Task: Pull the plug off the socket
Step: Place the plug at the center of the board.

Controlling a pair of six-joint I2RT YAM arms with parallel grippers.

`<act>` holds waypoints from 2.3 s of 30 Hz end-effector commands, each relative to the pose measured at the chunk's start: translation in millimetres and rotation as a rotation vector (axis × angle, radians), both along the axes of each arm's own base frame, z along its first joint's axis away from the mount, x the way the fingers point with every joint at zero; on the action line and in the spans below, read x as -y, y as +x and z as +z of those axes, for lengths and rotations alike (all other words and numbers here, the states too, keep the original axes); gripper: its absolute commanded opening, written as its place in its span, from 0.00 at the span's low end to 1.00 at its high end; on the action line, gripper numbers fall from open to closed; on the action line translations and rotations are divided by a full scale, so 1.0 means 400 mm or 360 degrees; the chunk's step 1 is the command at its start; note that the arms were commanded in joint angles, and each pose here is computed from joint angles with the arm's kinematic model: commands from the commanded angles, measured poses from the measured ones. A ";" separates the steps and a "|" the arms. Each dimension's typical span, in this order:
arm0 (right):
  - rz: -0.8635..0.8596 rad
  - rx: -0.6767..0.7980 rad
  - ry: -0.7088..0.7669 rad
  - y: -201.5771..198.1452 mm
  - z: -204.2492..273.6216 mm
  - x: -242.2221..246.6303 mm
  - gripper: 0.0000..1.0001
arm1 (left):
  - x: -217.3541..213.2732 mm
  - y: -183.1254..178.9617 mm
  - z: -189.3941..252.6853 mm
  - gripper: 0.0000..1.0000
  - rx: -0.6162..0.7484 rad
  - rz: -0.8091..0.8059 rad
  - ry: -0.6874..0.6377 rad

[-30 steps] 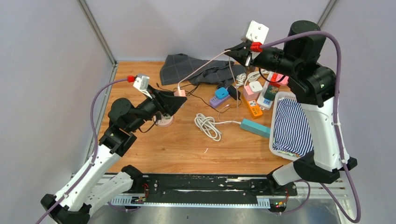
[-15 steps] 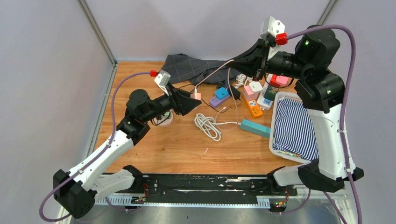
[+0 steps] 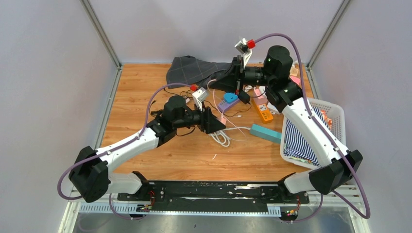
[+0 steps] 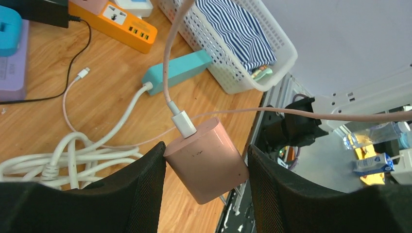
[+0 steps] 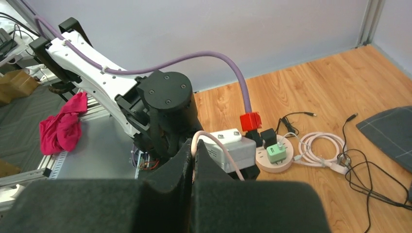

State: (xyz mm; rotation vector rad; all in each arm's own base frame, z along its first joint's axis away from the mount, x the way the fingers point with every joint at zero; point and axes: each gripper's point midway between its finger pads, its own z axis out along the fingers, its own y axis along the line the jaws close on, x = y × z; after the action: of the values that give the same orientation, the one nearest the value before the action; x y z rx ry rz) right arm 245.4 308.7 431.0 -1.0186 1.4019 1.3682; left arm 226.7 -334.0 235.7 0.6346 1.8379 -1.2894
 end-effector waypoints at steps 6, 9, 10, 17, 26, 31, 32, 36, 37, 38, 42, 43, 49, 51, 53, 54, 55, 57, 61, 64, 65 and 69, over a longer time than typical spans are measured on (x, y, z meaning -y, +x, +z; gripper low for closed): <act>-0.0086 0.0188 0.0090 -0.032 0.061 0.039 0.00 | 0.017 -0.026 0.054 0.00 0.0206 -0.0141 -0.0079; -0.0159 0.0210 0.0072 -0.010 0.049 0.058 0.00 | -0.004 -0.024 0.053 0.00 0.0267 -0.0081 -0.0065; -0.0180 0.0214 0.0057 -0.001 0.038 0.062 0.00 | -0.011 -0.022 0.051 0.00 0.0279 -0.0056 -0.0061; -0.0037 0.0205 0.0079 -0.036 -0.043 0.058 0.04 | -0.023 -0.077 0.122 0.00 0.0379 -0.0171 -0.0170; -0.0215 0.0364 -0.0084 -0.002 -0.165 0.111 0.06 | -0.221 -0.012 0.247 0.00 0.0591 0.0386 -0.0325; -0.0187 0.0307 -0.0033 -0.008 -0.224 0.103 0.08 | -0.363 0.080 0.285 0.00 0.0450 0.0729 -0.0368; -0.0178 0.0287 -0.0024 -0.010 -0.237 0.100 0.09 | -0.384 0.096 0.281 0.00 0.0406 0.0780 -0.0369; -0.0126 0.0257 -0.0039 -0.029 -0.294 0.071 0.10 | -0.463 0.141 0.205 0.00 0.0245 0.1037 -0.0316; -0.0104 0.0270 -0.0049 -0.038 -0.306 0.061 0.10 | -0.490 0.140 0.182 0.00 0.0228 0.1135 -0.0289; -0.0086 0.0275 -0.0061 -0.045 -0.320 0.050 0.10 | -0.520 0.142 0.147 0.00 0.0196 0.1247 -0.0248; -0.0025 0.0234 -0.0148 -0.061 -0.399 -0.011 0.12 | -0.656 0.131 0.031 0.00 0.0119 0.1725 -0.0092; -0.0009 0.0221 -0.0178 -0.064 -0.423 -0.029 0.13 | -0.688 0.127 0.004 0.00 0.0100 0.1828 -0.0041; 0.0165 0.0104 -0.0397 -0.111 -0.567 -0.141 0.34 | -0.833 0.118 -0.120 0.00 -0.0060 0.2285 0.0122; 0.0213 0.0117 -0.0441 -0.127 -0.586 -0.155 0.50 | -0.875 0.130 -0.145 0.00 -0.0125 0.2397 0.0108; 0.0216 0.0148 -0.0452 -0.129 -0.584 -0.155 0.63 | -0.923 0.149 -0.187 0.00 -0.0233 0.2492 0.0075; 0.0200 0.0172 -0.0455 -0.126 -0.579 -0.151 0.67 | -0.963 0.154 -0.209 0.00 -0.0289 0.2568 0.0048; 0.0186 0.0199 -0.0449 -0.123 -0.568 -0.144 0.71 | -0.991 0.159 -0.233 0.00 -0.0348 0.2621 0.0030; 0.0162 0.0244 -0.0425 -0.117 -0.544 -0.130 0.74 | -1.050 0.156 -0.290 0.00 -0.0511 0.2769 0.0024; 0.0090 0.0289 -0.0380 -0.094 -0.510 -0.096 0.75 | -1.122 0.153 -0.384 0.00 -0.0782 0.2983 0.0122; 0.0042 0.0291 -0.0348 -0.073 -0.495 -0.074 0.75 | -1.141 0.165 -0.439 0.00 -0.0961 0.3043 0.0170; 0.0032 0.0288 -0.0340 -0.069 -0.491 -0.068 0.75 | -1.145 0.167 -0.456 0.00 -0.1016 0.3057 0.0191; -0.0007 0.0300 -0.0311 -0.054 -0.473 -0.044 0.76 | -1.156 0.174 -0.478 0.54 -0.1143 0.3033 0.0298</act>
State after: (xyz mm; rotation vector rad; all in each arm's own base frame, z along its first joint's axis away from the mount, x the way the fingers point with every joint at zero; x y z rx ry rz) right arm 218.4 335.5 230.7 -1.2580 1.4542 1.1303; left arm 287.3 113.8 36.0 -1.4061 1.9107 0.0401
